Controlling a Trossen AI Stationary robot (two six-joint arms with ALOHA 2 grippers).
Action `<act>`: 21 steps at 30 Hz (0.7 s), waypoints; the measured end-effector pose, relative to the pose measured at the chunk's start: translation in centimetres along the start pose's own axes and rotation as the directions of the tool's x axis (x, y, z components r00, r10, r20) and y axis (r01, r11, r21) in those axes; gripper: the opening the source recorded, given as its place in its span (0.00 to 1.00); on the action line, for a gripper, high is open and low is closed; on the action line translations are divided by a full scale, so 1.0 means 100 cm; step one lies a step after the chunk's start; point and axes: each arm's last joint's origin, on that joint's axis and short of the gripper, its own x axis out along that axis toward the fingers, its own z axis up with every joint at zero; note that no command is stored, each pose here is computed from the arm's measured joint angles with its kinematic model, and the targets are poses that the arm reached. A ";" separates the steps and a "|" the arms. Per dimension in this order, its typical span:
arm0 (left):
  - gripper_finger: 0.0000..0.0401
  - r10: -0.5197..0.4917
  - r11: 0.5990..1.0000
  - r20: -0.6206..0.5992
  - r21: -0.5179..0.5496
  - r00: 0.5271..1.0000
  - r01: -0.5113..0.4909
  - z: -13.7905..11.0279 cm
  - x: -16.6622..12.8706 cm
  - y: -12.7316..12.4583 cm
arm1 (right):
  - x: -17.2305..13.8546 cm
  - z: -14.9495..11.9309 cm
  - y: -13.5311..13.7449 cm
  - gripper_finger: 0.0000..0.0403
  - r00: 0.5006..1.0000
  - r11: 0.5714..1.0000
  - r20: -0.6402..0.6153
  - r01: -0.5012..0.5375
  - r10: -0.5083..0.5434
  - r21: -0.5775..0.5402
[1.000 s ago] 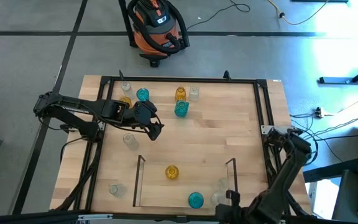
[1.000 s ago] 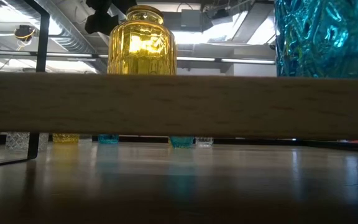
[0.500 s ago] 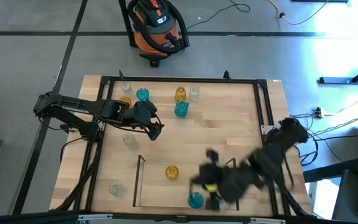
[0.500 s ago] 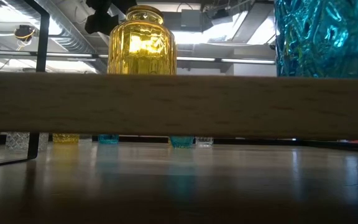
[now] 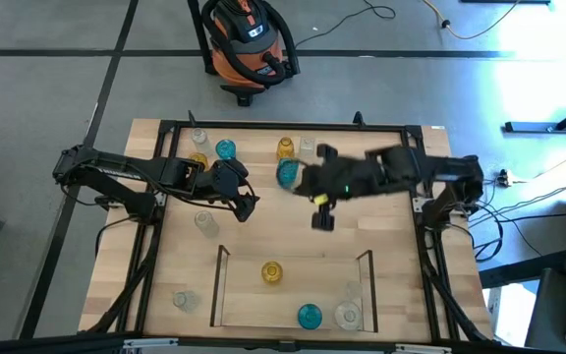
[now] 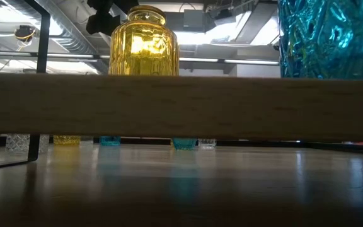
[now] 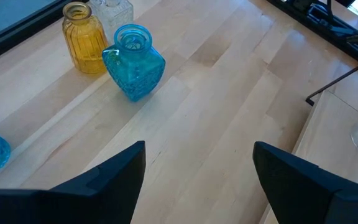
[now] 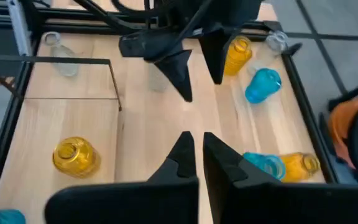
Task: Sort vases onto shelf
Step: Put the blue vase on the shelf aligned with the other blue vase
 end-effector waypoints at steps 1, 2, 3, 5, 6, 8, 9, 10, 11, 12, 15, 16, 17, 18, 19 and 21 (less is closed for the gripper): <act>0.72 0.000 1.000 0.000 0.000 1.000 0.000 0.000 0.000 0.000 | 0.001 0.001 -0.007 0.00 1.000 1.000 0.008 -0.017 0.017 -0.003; 0.72 0.000 1.000 0.000 0.000 1.000 0.000 0.000 0.000 0.000 | 0.003 0.000 -0.012 0.00 0.999 0.999 0.008 -0.039 0.039 -0.007; 0.72 0.000 1.000 0.000 0.000 1.000 0.000 0.000 0.000 0.000 | 0.006 -0.001 -0.017 0.00 0.998 0.998 0.013 -0.066 0.067 -0.010; 0.72 -0.002 1.000 0.002 -0.001 1.000 0.002 0.000 0.000 0.000 | 0.010 -0.003 -0.025 0.00 0.992 0.993 0.050 -0.118 0.118 -0.015; 0.72 -0.002 1.000 0.003 -0.001 1.000 0.002 0.000 0.000 0.000 | 0.010 -0.005 -0.030 0.00 0.987 0.990 0.076 -0.140 0.141 -0.017; 0.72 -0.004 1.000 0.005 -0.003 1.000 0.004 0.001 0.000 0.000 | 0.014 -0.012 -0.036 0.00 0.972 0.982 0.140 -0.189 0.189 -0.014; 0.72 -0.004 1.000 0.005 -0.003 1.000 0.004 0.001 0.000 0.000 | 0.015 -0.017 -0.040 0.00 0.961 0.978 0.181 -0.209 0.208 -0.013; 0.72 -0.004 1.000 0.005 -0.003 1.000 0.004 0.001 0.000 0.000 | 0.020 -0.024 -0.042 0.00 0.951 0.973 0.211 -0.229 0.227 -0.013; 0.72 -0.004 1.000 0.005 -0.003 1.000 0.004 0.001 0.000 0.000 | 0.025 -0.032 -0.045 0.00 0.937 0.969 0.254 -0.247 0.242 -0.012; 0.72 -0.005 1.000 0.006 -0.003 1.000 0.005 0.001 0.000 0.000 | 0.028 -0.040 -0.047 0.00 0.921 0.965 0.298 -0.262 0.251 -0.003; 0.72 -0.006 1.000 0.008 -0.004 1.000 0.006 0.001 0.000 -0.001 | 0.038 -0.067 -0.054 0.00 0.854 0.955 0.462 -0.294 0.239 0.050; 0.72 -0.005 1.000 0.007 -0.003 1.000 0.005 0.001 0.000 0.000 | 0.040 -0.075 -0.056 0.00 0.819 0.949 0.528 -0.307 0.224 0.074; 0.72 -0.006 1.000 0.008 -0.004 1.000 0.006 0.001 0.000 -0.001 | 0.043 -0.084 -0.058 0.00 0.783 0.941 0.586 -0.324 0.209 0.098; 0.72 -0.006 1.000 0.008 -0.004 1.000 0.006 0.001 0.000 -0.001 | 0.048 -0.092 -0.059 0.00 0.748 0.929 0.634 -0.348 0.195 0.125; 0.72 -0.005 1.000 0.008 -0.004 1.000 0.005 0.001 0.000 -0.001 | 0.051 -0.098 -0.061 0.00 0.705 0.916 0.685 -0.376 0.185 0.140; 0.72 -0.005 1.000 0.007 -0.004 1.000 0.005 0.001 0.000 -0.001 | 0.058 -0.109 -0.062 0.00 0.631 0.891 0.753 -0.431 0.185 0.143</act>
